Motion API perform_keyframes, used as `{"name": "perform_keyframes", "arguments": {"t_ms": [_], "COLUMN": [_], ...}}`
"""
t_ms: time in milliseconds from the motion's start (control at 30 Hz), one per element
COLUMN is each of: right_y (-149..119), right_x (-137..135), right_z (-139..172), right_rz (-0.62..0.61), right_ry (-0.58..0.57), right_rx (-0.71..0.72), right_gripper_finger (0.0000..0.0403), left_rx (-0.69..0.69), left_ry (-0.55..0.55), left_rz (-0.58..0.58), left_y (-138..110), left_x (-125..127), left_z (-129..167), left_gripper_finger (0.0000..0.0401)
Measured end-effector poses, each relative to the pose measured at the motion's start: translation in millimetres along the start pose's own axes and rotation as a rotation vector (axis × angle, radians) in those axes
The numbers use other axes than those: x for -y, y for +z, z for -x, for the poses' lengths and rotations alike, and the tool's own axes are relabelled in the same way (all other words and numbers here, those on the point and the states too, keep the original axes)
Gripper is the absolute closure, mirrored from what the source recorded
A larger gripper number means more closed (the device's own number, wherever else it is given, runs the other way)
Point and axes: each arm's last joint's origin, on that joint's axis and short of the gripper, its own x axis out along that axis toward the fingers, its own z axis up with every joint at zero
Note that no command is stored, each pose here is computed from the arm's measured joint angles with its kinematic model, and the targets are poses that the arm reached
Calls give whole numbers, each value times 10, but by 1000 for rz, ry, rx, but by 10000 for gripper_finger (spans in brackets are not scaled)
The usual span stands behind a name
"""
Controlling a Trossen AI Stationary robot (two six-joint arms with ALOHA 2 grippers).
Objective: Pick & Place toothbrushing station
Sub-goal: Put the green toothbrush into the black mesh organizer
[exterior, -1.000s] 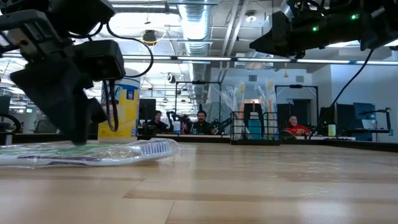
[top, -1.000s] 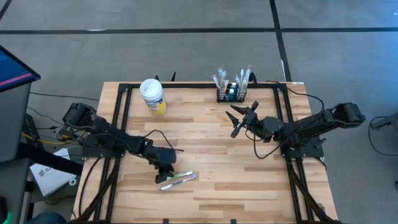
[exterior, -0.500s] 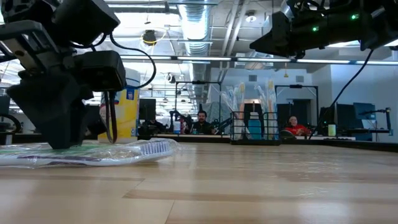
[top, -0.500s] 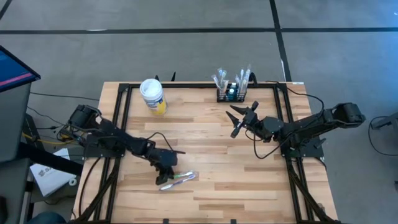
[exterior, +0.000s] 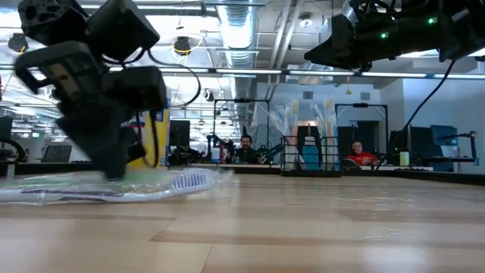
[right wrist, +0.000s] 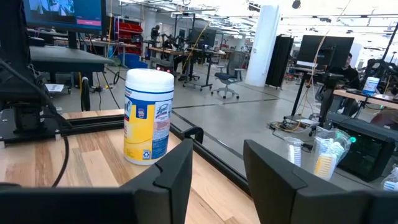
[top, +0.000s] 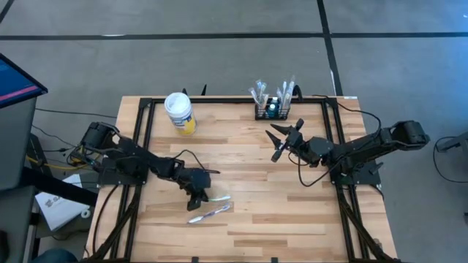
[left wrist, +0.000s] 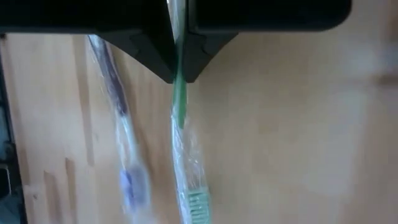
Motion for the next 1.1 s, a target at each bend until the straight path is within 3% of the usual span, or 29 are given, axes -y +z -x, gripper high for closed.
{"name": "perform_keyframes", "arguments": {"t_ms": [133, 433, 633, 1100], "right_y": [-4, -4, -4, 2], "right_x": [0, -2, -3, 5], "right_z": [0, 0, 0, -13], "right_rz": [2, -14, -16, -56], "right_ry": [0, 5, 12, 41], "right_rx": [-2, -2, -2, 9], "right_gripper_finger": [271, 275, 276, 276], "left_rx": [102, 420, 631, 897], "left_ry": [49, 267, 298, 371], "left_rz": [-57, -129, -191, -249], "left_y": [168, 563, 770, 1020], "left_x": [-16, -134, -175, -392], "left_z": [98, 529, 750, 1039], "left_gripper_finger": [394, 395, 394, 394]}}
